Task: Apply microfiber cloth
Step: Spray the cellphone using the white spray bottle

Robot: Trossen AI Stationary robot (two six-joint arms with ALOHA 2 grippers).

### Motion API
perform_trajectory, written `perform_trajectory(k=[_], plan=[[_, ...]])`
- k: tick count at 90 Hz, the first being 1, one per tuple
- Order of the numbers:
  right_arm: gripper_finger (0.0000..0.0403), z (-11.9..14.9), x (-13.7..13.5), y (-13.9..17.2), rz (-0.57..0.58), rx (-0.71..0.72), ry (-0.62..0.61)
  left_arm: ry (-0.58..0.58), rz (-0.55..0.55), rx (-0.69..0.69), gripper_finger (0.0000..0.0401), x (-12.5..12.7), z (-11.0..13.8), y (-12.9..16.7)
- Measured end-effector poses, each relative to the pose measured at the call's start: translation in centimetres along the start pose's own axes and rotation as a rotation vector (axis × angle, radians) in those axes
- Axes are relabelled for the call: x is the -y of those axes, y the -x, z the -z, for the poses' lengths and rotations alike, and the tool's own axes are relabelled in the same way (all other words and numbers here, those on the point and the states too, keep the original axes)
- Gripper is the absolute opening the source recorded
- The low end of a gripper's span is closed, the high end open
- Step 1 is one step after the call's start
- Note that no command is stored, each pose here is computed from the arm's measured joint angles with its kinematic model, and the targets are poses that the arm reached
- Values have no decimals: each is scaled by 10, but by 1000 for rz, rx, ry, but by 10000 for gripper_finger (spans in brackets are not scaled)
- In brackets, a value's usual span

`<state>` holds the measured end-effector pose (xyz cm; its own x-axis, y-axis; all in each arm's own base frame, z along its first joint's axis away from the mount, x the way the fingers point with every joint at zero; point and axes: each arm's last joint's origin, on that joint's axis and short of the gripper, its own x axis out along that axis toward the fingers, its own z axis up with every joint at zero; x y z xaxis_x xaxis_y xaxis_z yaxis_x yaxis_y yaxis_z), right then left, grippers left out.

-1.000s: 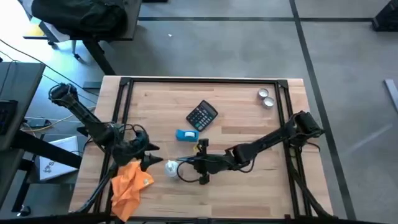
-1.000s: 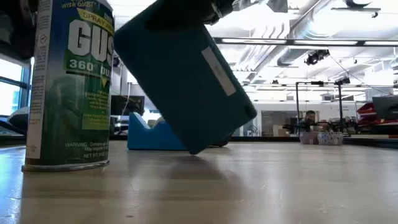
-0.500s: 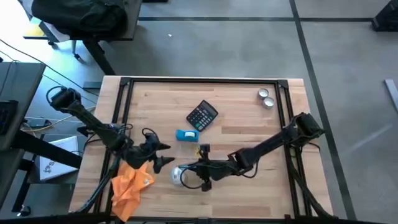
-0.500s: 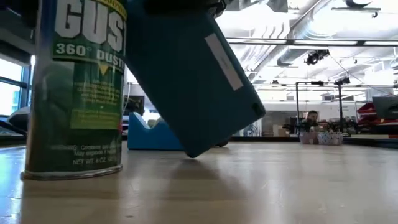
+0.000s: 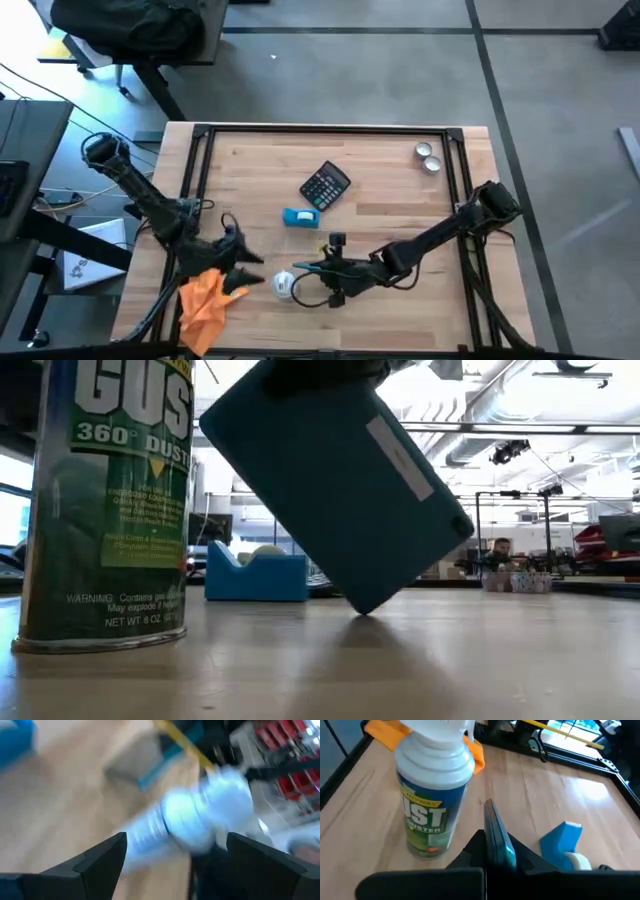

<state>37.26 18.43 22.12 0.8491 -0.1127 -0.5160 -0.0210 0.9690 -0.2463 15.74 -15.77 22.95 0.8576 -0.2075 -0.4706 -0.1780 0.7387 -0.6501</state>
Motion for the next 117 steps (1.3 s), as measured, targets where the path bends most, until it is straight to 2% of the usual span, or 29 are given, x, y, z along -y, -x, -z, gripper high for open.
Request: perform_trajectory(k=[13, 24, 34, 51, 81, 99, 117], plan=[[1, -2, -4, 0, -22, 30, -27, -28, -70, 17, 323, 0, 24, -13], [1, -3, -4, 0, -33, 37, -34, -40, -111, 74, 323, -3, 31, -27], [1, -3, -4, 0, -31, 43, -39, -57, -193, 148, 323, -11, 27, -37], [1, -6, -5, -1, -47, 67, -71, -83, -291, 250, 323, -21, 7, -44], [1, 4, -9, 9, 35, -28, -91, -97, -258, 243, 323, -20, -14, -29], [1, 4, -14, 39, 55, -79, -90, -133, -219, 338, 323, -12, -24, -8], [1, 2, -5, 69, 70, -140, -120, -169, -194, 432, 323, -4, -32, 3]])
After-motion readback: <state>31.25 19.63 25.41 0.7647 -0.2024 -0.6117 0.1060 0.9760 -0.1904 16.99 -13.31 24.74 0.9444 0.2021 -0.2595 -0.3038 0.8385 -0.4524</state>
